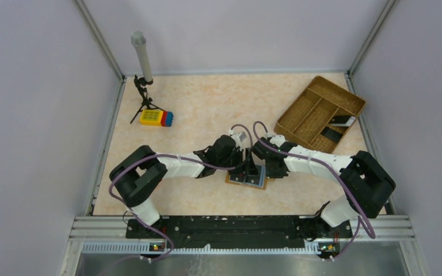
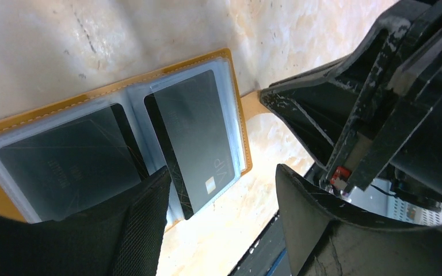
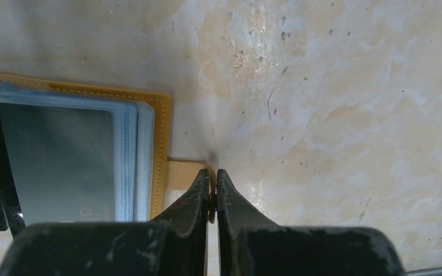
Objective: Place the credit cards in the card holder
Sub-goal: Insert the credit card into the card holder, then close the card holder at the center of the board.
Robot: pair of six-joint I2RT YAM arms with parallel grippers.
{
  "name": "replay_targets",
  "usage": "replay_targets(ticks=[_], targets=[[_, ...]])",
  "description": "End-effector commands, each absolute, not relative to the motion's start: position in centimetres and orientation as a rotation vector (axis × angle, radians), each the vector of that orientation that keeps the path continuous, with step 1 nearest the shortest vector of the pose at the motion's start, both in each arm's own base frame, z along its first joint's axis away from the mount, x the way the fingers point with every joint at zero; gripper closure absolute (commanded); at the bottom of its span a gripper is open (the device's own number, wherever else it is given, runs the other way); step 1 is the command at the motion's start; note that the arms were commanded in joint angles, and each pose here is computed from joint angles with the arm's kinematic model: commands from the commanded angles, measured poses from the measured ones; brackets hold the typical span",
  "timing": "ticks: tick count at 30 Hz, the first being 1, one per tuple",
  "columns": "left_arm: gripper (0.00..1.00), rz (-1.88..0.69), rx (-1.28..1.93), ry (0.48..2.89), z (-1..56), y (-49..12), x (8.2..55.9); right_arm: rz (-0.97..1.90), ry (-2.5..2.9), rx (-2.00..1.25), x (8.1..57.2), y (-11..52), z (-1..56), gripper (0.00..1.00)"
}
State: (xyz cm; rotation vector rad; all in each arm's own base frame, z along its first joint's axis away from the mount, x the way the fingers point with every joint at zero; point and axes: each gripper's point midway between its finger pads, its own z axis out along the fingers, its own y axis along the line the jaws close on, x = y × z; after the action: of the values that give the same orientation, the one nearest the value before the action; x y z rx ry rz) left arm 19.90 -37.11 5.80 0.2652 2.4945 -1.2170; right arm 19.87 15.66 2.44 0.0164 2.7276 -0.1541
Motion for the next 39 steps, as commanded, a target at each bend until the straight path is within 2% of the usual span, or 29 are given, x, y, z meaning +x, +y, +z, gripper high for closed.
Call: replay_targets(ticks=[1, 11, 20, 27, 30, 34, 39], targets=[[0.32, -1.165, 0.318, 2.467, 6.6, -38.7, 20.5, -0.128, 2.698, 0.032, 20.0, 15.9, 2.8, 1.00], [0.28, -1.131, 0.360, 2.485, 6.4, -39.2, 19.7, -0.128, 2.695, 0.042, 19.9, 15.7, 2.5, 1.00], [0.12, -1.081, 0.370, 2.426, 9.0, -35.8, 18.6, -0.102, 2.703, 0.065, 19.9, 15.2, 2.3, 1.00], [0.08, -0.862, 0.200, 2.458, 8.5, -30.6, 19.8, 0.055, 2.650, 0.060, 20.8, 16.9, 6.1, 1.00], [0.07, -0.857, 0.115, 2.480, 7.3, -28.5, 20.1, 0.098, 2.619, 0.040, 21.4, 17.6, 8.4, 1.00], [0.10, -0.952, 0.073, 2.476, 6.4, -27.8, 20.3, 0.203, 2.585, -0.015, 22.4, 19.6, 11.2, 1.00], [0.32, -1.176, 0.125, 2.433, 6.5, -30.1, 19.8, 0.410, 2.562, -0.136, 22.7, 24.0, 12.8, 1.00]])
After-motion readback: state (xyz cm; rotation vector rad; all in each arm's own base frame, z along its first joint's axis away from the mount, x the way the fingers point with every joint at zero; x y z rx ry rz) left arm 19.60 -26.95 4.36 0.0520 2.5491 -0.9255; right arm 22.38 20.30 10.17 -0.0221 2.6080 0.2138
